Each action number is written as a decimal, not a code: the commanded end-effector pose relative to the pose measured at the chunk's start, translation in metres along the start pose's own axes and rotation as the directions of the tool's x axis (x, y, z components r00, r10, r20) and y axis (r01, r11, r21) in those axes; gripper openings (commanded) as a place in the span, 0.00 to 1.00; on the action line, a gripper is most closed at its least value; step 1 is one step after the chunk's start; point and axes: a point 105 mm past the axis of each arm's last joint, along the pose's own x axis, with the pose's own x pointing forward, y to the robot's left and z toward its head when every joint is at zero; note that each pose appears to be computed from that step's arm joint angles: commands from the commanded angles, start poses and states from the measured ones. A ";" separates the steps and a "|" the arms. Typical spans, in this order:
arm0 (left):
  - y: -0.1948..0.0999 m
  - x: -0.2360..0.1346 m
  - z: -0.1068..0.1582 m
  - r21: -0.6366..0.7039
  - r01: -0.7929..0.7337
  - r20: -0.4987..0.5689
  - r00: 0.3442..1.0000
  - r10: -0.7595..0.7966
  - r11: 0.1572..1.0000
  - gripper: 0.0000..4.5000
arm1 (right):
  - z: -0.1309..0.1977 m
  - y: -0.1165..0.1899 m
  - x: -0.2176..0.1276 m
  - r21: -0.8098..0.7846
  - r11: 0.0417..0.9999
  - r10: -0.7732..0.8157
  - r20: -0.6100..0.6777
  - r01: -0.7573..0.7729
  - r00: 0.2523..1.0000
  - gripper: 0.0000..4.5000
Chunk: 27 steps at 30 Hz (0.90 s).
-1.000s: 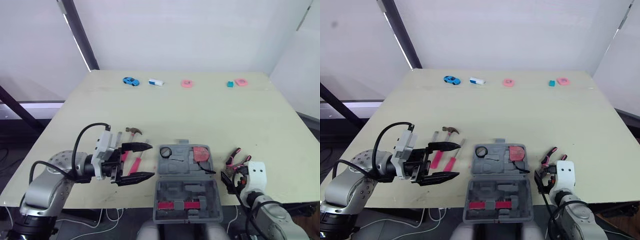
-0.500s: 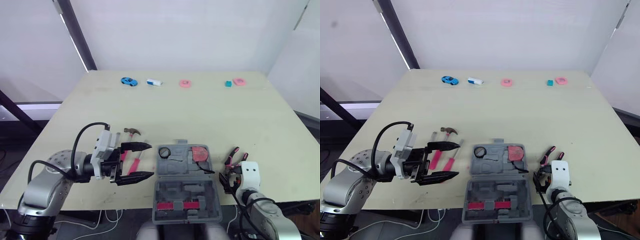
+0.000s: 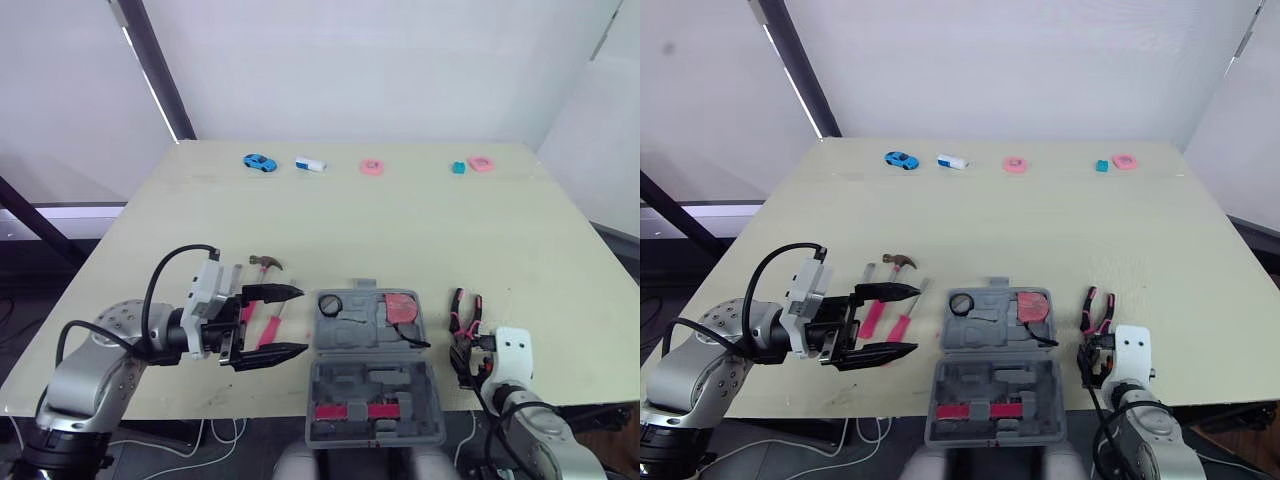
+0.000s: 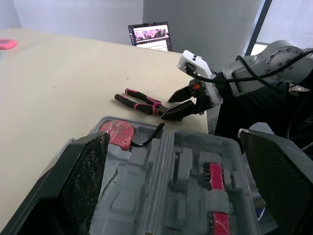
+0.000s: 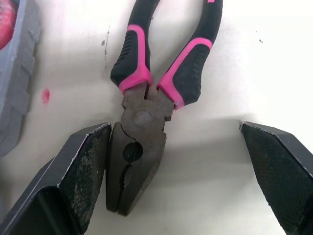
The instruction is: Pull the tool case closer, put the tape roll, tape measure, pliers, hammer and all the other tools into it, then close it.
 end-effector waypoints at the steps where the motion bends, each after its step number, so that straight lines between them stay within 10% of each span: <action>1: -0.005 0.002 0.012 0.051 0.039 0.007 0.999 -0.039 0.998 1.00 | 0.003 -0.001 0.001 -0.014 1.000 0.022 0.033 -0.022 0.999 0.99; 19: -0.013 -0.002 0.016 0.114 0.205 -0.025 0.979 -0.203 0.972 1.00 | -0.015 -0.002 0.011 -0.040 0.994 0.102 0.083 -0.099 0.991 0.99; 27: -0.012 -0.001 0.014 0.117 0.200 -0.023 0.980 -0.199 0.973 1.00 | -0.015 -0.003 0.013 -0.064 0.993 0.103 0.102 -0.097 0.989 0.21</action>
